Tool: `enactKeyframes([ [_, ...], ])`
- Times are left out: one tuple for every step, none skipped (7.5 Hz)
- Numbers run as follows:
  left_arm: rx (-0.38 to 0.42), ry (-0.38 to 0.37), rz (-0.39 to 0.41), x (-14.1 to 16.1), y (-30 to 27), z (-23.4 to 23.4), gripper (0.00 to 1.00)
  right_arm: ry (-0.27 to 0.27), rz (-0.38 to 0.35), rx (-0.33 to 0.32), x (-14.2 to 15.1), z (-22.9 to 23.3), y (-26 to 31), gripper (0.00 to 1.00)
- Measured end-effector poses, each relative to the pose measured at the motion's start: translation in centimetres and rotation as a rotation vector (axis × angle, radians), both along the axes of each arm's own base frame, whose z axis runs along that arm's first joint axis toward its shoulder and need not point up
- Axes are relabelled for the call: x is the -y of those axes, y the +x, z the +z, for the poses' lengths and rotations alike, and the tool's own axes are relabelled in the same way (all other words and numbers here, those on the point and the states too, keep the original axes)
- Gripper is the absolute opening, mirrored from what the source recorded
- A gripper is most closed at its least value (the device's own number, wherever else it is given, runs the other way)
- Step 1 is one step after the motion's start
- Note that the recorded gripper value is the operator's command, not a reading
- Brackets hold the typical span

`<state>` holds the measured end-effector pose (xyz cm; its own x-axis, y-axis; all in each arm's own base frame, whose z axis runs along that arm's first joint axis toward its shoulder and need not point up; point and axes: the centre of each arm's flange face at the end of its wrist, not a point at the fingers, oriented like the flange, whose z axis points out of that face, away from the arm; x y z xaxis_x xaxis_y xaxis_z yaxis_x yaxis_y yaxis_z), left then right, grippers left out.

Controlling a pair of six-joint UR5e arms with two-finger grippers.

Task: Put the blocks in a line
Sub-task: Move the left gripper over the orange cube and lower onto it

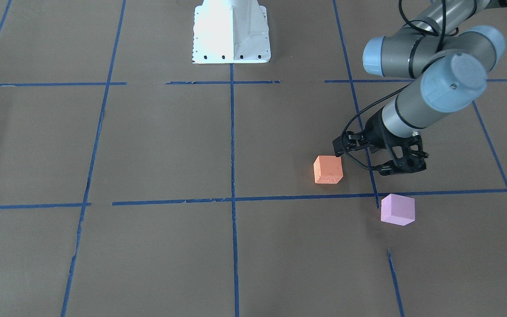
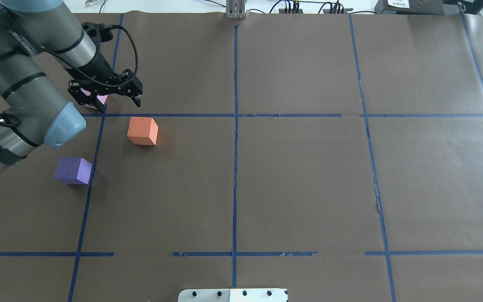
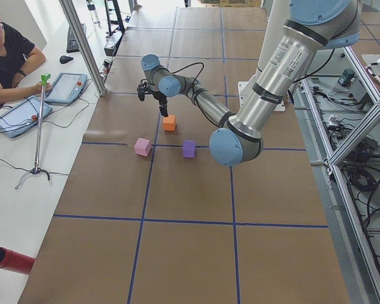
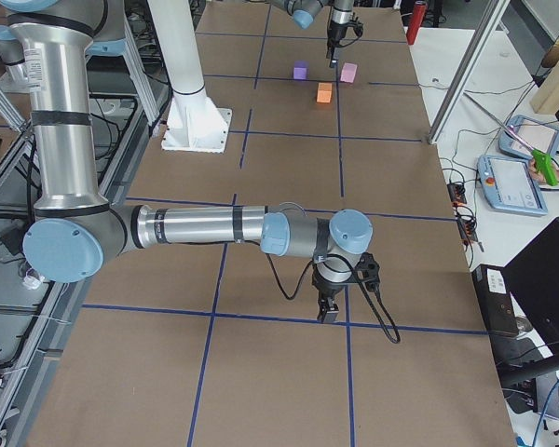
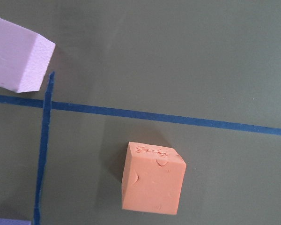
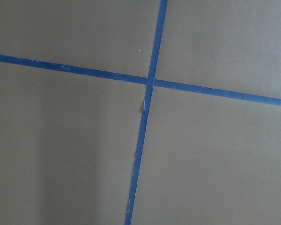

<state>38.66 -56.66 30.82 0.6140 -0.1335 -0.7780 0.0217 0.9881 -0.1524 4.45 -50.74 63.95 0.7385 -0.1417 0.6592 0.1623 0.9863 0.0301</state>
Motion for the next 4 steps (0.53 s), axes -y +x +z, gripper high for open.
enactKeyframes([
  [0.014, -0.004, -0.019, -0.2, 2.3, 0.7, 1.00, 0.000, 0.000, 0.000, 0.0, 0.0, 0.0, 1.00],
  [0.025, -0.009, -0.035, -0.2, 3.7, 1.4, 1.00, 0.000, 0.000, 0.000, 0.0, 0.0, 0.0, 1.00],
  [0.042, -0.006, -0.047, -0.3, 4.6, 1.9, 1.00, 0.000, 0.000, 0.000, 0.0, 0.0, 0.0, 1.00],
  [0.060, 0.000, -0.057, -0.5, 5.3, 2.2, 1.00, 0.000, 0.000, 0.000, 0.0, 0.0, 0.0, 1.00],
])
